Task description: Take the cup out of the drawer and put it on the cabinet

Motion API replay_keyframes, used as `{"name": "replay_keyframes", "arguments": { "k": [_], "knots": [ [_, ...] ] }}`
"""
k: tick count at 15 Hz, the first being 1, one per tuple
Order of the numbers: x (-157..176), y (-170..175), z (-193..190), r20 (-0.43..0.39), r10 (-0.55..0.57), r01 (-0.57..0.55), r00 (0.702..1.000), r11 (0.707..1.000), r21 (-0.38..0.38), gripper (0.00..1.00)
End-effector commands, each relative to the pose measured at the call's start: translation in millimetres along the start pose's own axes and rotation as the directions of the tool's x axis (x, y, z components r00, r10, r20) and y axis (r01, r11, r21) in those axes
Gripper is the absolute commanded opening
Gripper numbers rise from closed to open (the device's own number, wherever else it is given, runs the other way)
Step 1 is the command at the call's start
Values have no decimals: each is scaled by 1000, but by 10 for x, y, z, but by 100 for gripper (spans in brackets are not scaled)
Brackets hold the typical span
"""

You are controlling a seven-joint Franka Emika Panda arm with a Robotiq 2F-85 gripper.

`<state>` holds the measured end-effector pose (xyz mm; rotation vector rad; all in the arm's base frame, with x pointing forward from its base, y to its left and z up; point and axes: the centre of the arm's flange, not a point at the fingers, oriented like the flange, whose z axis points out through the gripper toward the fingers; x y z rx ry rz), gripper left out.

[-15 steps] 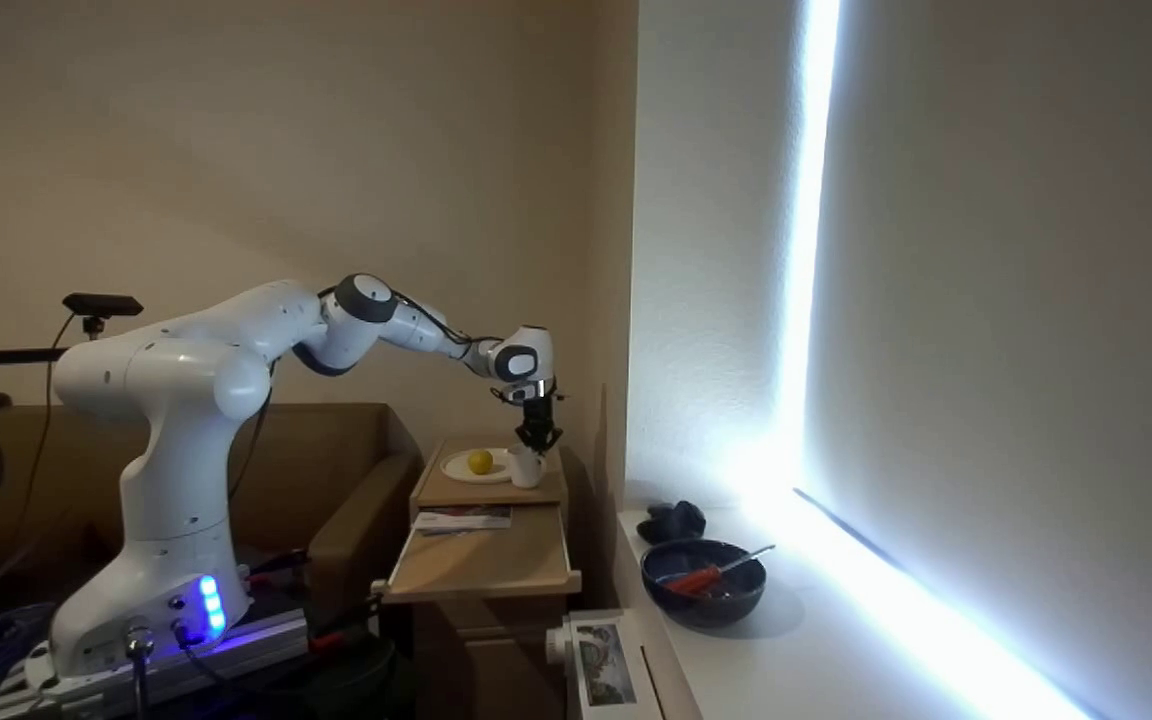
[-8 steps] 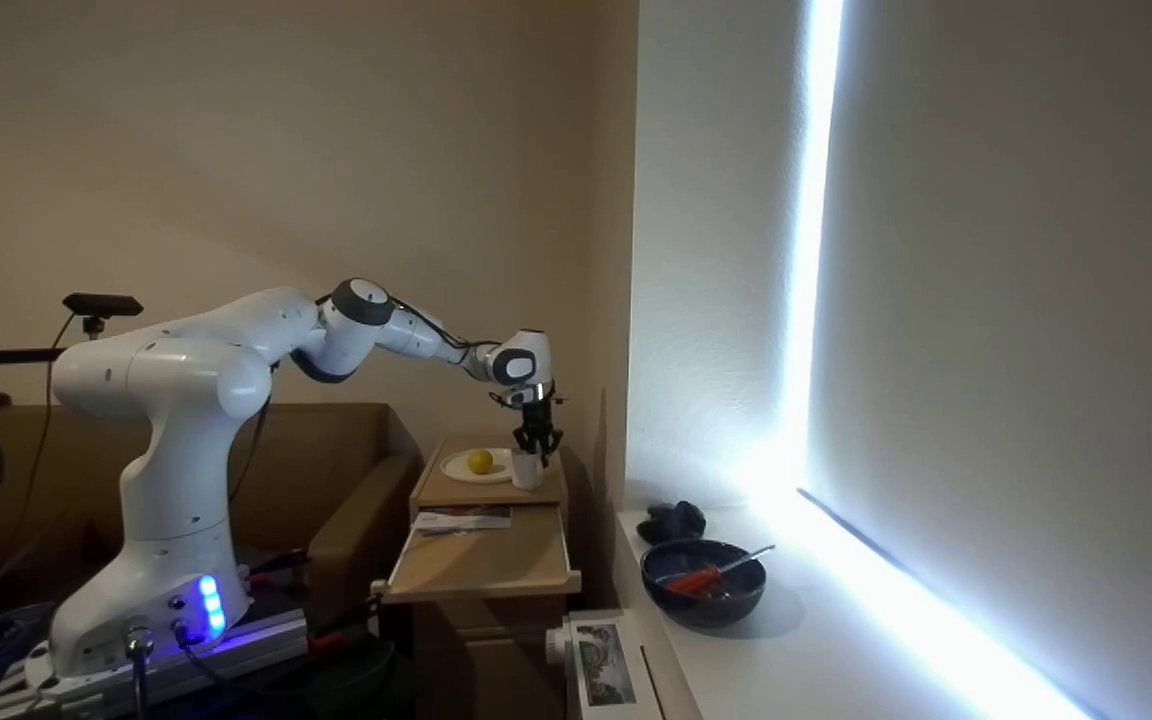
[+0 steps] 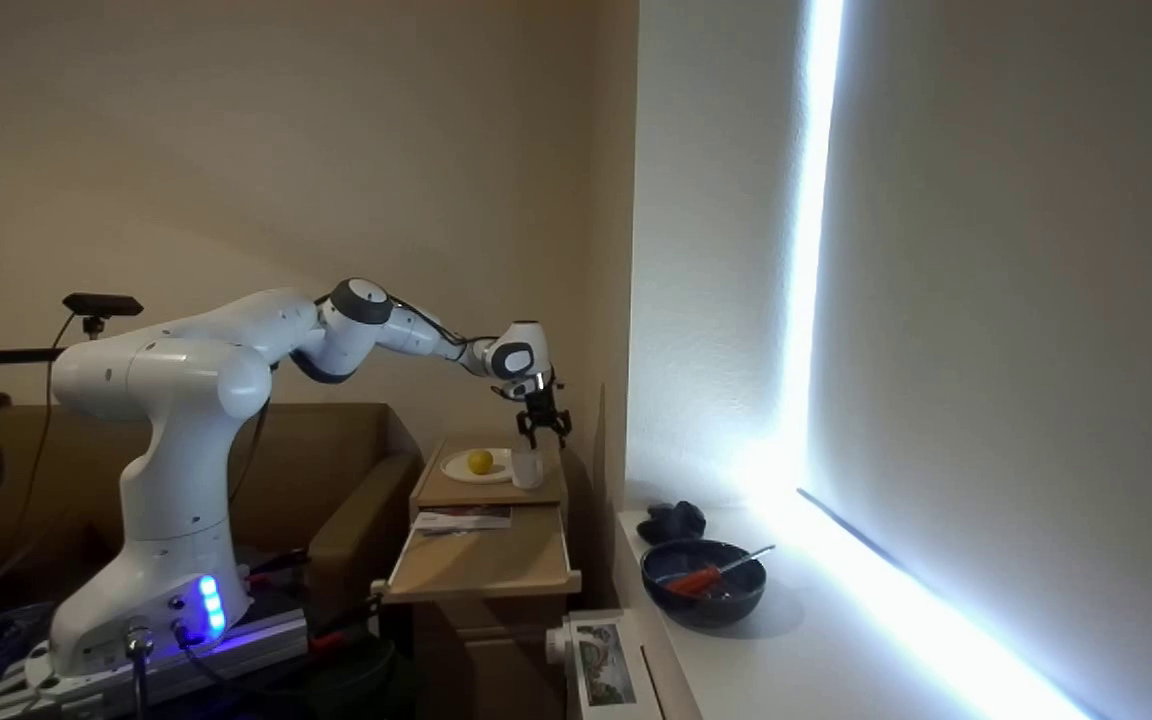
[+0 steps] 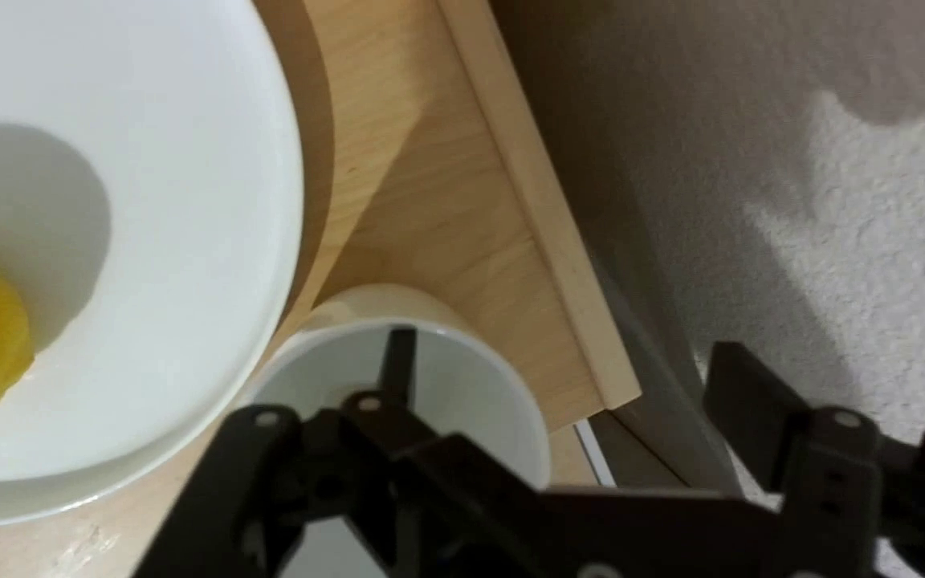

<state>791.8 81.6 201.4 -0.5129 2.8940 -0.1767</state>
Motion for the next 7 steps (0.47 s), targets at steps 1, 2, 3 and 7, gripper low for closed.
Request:
{"name": "replay_keyframes", "arguments": {
  "k": [1,2,3,7],
  "knots": [
    [54,-126,-287,31,-14,11,999,998,67,100],
    [83,-174,-404,42,-20,17,999,998,68,100],
    [126,-199,-560,65,-50,46,997,997,68,100],
    [299,-189,-1268,216,-193,200,957,980,-10,100]
  ]
}}
